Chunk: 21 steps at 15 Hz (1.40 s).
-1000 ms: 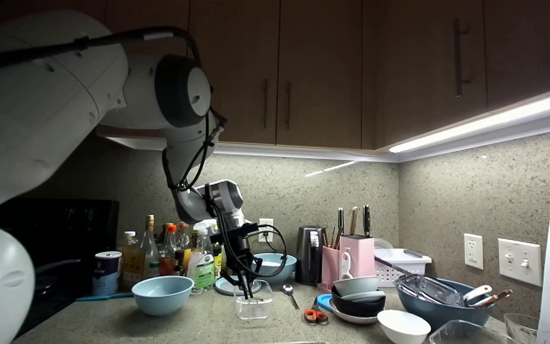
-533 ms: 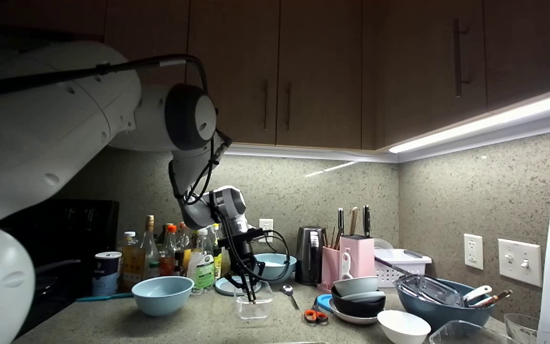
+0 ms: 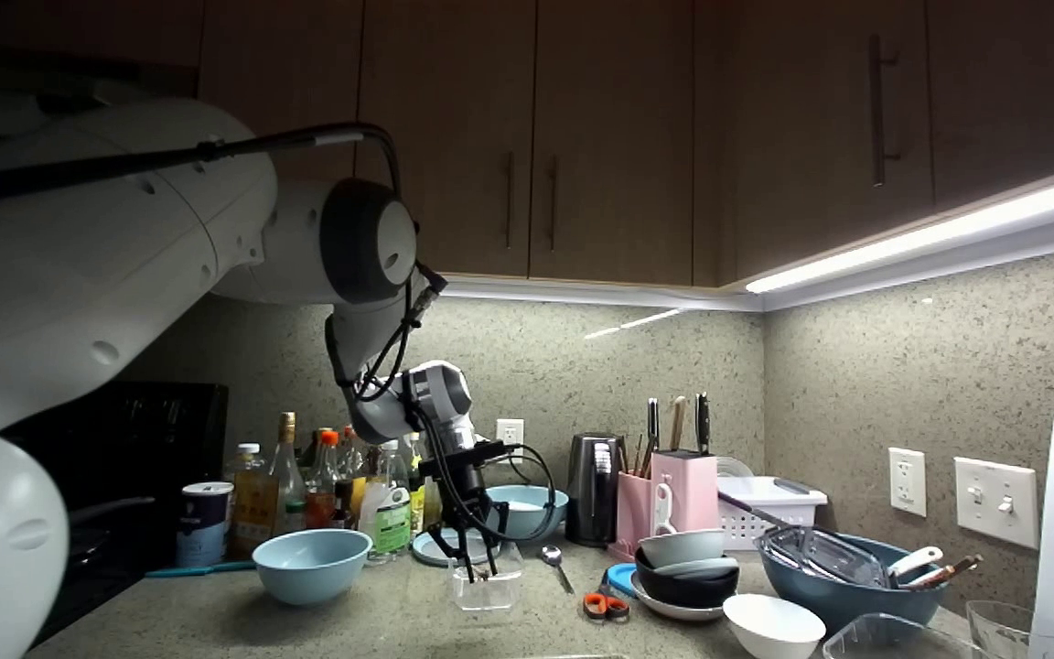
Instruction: Move the chopstick from the bowl to the clear object
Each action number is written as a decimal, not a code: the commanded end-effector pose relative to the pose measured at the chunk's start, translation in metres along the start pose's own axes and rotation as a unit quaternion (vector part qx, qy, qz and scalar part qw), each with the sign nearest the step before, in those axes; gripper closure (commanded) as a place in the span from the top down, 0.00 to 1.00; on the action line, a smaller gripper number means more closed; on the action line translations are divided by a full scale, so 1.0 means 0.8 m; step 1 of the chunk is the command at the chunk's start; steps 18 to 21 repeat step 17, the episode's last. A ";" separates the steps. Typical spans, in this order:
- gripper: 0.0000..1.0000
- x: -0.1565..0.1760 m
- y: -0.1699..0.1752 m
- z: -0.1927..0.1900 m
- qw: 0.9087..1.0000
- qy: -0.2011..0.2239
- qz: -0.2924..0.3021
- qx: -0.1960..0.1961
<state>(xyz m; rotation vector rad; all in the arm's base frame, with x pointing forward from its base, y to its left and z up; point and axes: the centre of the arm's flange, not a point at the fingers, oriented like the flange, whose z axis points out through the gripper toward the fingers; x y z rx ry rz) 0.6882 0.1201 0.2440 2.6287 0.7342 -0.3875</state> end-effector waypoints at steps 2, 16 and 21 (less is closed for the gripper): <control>0.70 -0.016 -0.008 -0.029 1.000 0.014 0.013 -0.009; 1.00 -0.039 -0.025 -0.111 0.998 0.041 0.041 -0.024; 1.00 -0.039 -0.025 -0.111 0.998 0.040 0.041 -0.024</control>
